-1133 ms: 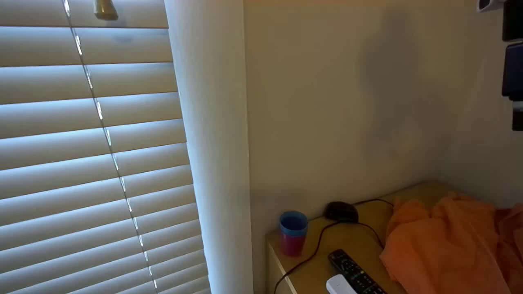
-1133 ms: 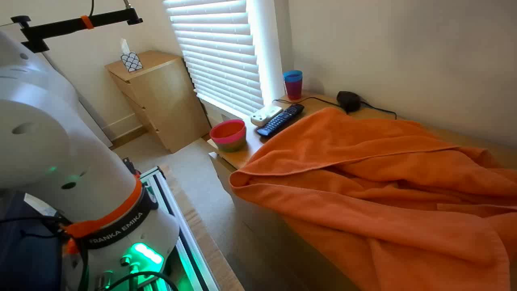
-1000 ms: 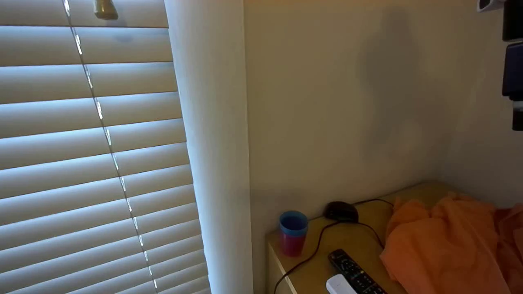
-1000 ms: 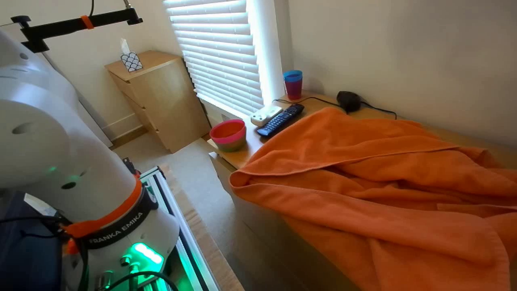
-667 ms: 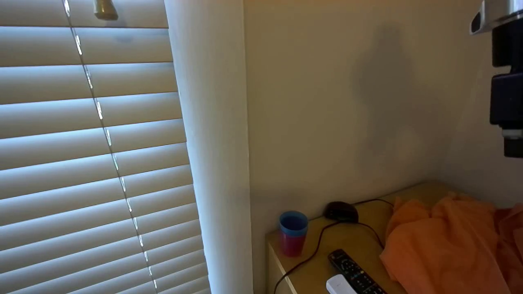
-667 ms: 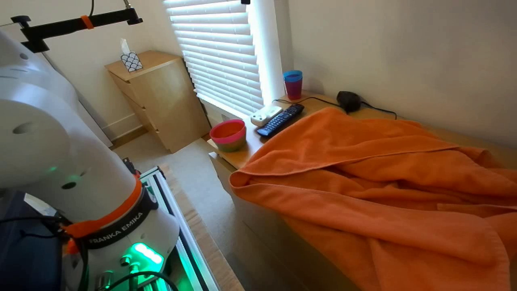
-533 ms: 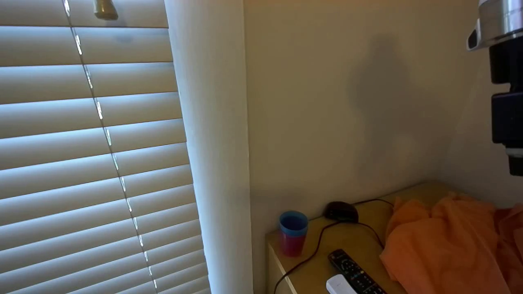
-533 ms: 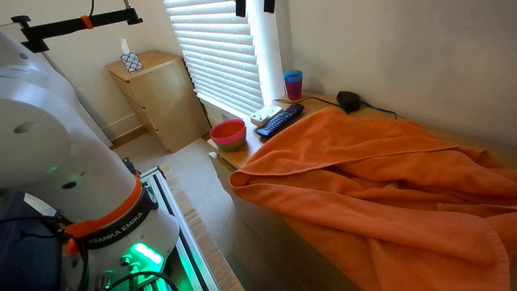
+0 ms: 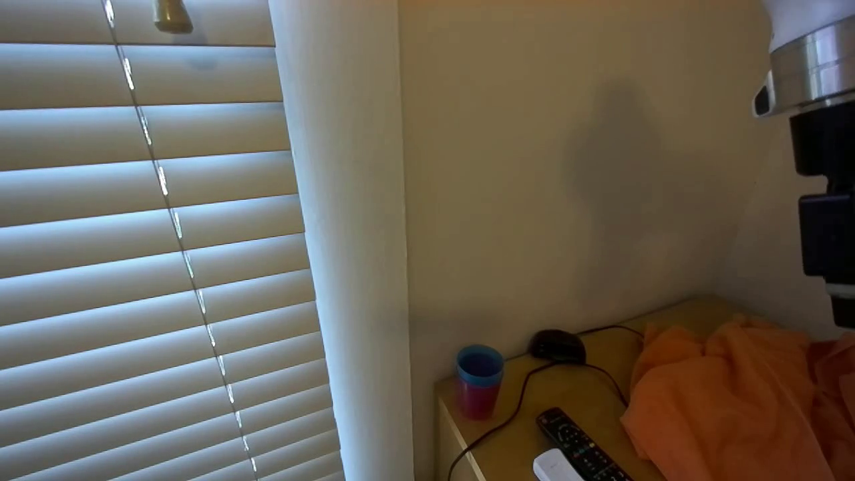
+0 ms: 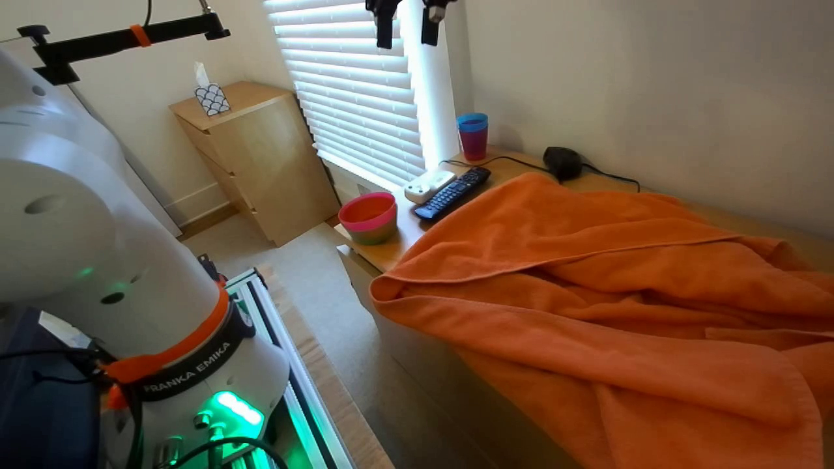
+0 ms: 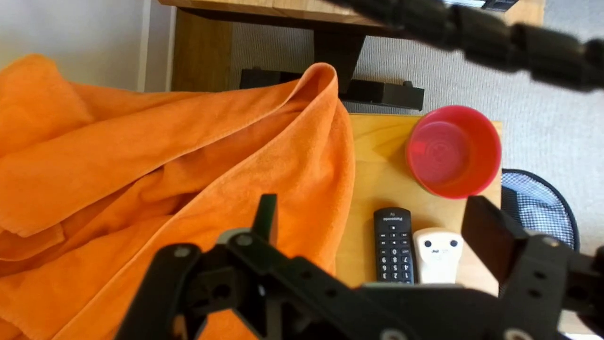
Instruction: Fold the orange towel from left to right three times, slide the orange towel a little to the right
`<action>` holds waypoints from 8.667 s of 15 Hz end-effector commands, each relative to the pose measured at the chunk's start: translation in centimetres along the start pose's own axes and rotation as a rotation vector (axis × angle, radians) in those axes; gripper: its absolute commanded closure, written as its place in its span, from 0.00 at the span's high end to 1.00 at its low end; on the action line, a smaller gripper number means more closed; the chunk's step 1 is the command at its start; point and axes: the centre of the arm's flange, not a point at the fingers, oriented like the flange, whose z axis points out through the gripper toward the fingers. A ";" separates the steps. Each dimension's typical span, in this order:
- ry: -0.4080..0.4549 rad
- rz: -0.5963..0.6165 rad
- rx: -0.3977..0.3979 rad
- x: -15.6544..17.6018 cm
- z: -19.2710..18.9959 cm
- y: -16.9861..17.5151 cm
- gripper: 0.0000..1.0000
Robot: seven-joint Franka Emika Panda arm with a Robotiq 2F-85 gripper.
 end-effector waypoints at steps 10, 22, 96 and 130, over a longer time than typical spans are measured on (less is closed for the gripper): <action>0.078 0.140 -0.080 7.4 24.9 -2.4 1.00; 0.120 0.138 -0.059 8.4 24.5 -2.7 1.00; 0.067 0.954 -0.409 -2.1 8.3 33.7 0.44; 0.542 0.341 -0.104 13.8 21.8 21.2 1.00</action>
